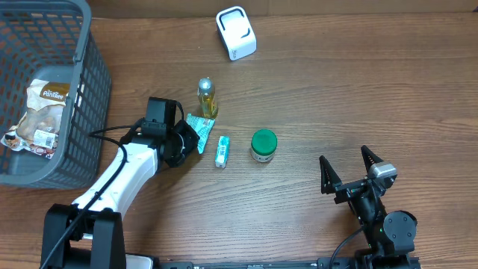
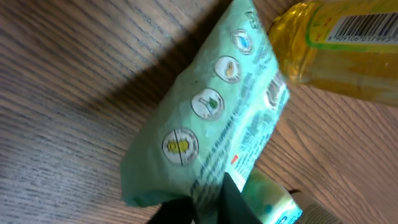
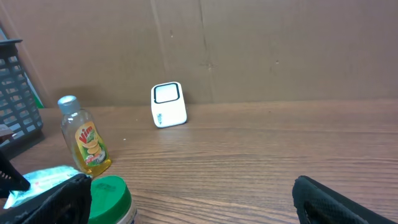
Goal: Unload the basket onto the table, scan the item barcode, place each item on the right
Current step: 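Lower the pouch onto the table beside the tissue pack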
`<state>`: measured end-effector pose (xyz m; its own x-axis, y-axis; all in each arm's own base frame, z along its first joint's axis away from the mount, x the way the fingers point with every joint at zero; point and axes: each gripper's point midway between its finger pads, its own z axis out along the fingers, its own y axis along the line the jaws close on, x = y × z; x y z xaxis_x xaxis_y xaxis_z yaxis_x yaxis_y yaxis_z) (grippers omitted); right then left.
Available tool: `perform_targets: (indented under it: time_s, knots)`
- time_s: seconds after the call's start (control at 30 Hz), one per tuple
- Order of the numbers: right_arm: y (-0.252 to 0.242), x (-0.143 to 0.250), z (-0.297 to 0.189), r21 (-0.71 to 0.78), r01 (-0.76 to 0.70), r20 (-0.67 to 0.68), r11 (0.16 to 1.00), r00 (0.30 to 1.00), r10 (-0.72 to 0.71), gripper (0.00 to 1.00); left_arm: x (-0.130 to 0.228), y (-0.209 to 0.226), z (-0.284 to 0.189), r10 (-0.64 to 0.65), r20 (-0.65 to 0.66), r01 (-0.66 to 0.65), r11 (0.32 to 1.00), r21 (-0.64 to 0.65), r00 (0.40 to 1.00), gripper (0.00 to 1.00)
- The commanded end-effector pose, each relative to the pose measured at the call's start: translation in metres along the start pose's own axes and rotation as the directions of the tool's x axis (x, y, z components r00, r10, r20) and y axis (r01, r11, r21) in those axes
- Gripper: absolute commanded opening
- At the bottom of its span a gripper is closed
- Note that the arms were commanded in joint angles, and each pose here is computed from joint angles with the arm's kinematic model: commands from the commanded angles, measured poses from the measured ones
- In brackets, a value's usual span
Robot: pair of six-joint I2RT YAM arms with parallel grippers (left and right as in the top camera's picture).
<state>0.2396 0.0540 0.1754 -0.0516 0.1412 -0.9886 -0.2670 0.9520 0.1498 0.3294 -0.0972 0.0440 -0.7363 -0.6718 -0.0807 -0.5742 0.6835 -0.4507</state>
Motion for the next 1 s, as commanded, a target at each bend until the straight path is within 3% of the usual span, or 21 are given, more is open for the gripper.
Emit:
perform_targets:
  time_s: [0.0, 0.17, 0.37, 0.5, 0.6, 0.77, 0.97]
  knots:
    - [-0.002, 0.002, 0.0, 0.01, 0.001, 0.003, 1.0, 1.0, -0.001, 1.0, 0.01, 0.006, 0.004, -0.002, -0.025, 0.001, 0.999, -0.035, 1.0, 0.18]
    - [-0.002, 0.002, 0.0, 0.009, 0.001, 0.004, 1.0, 1.0, -0.001, 1.0, 0.03, 0.023, 0.002, 0.042, -0.112, -0.053, 0.994, -0.096, 0.993, 0.41]
    - [-0.002, 0.002, 0.0, 0.01, 0.001, 0.003, 1.0, 1.0, -0.001, 1.0, 0.044, 0.014, -0.008, 0.179, -0.207, -0.192, 0.981, -0.042, 0.962, 0.5]
    - [-0.002, 0.002, 0.0, 0.01, 0.001, 0.003, 1.0, 1.0, -0.001, 1.0, 0.032, -0.005, -0.03, 0.261, -0.2, -0.273, 0.961, -0.038, 0.945, 0.52]
    - [-0.002, 0.002, 0.0, 0.01, 0.001, 0.003, 1.0, 1.0, -0.001, 1.0, 0.015, -0.02, -0.05, 0.324, -0.152, -0.336, 0.939, -0.066, 0.934, 0.43]
    - [-0.002, 0.002, 0.0, 0.01, 0.001, 0.003, 1.0, 1.0, -0.001, 1.0, -0.004, -0.029, -0.06, 0.399, -0.087, -0.406, 0.908, -0.098, 0.913, 0.18]
    - [-0.002, 0.002, 0.0, 0.01, 0.001, 0.004, 1.0, 1.0, -0.001, 1.0, -0.007, -0.015, -0.041, 0.397, -0.112, -0.411, 0.895, -0.174, 0.911, 0.08]
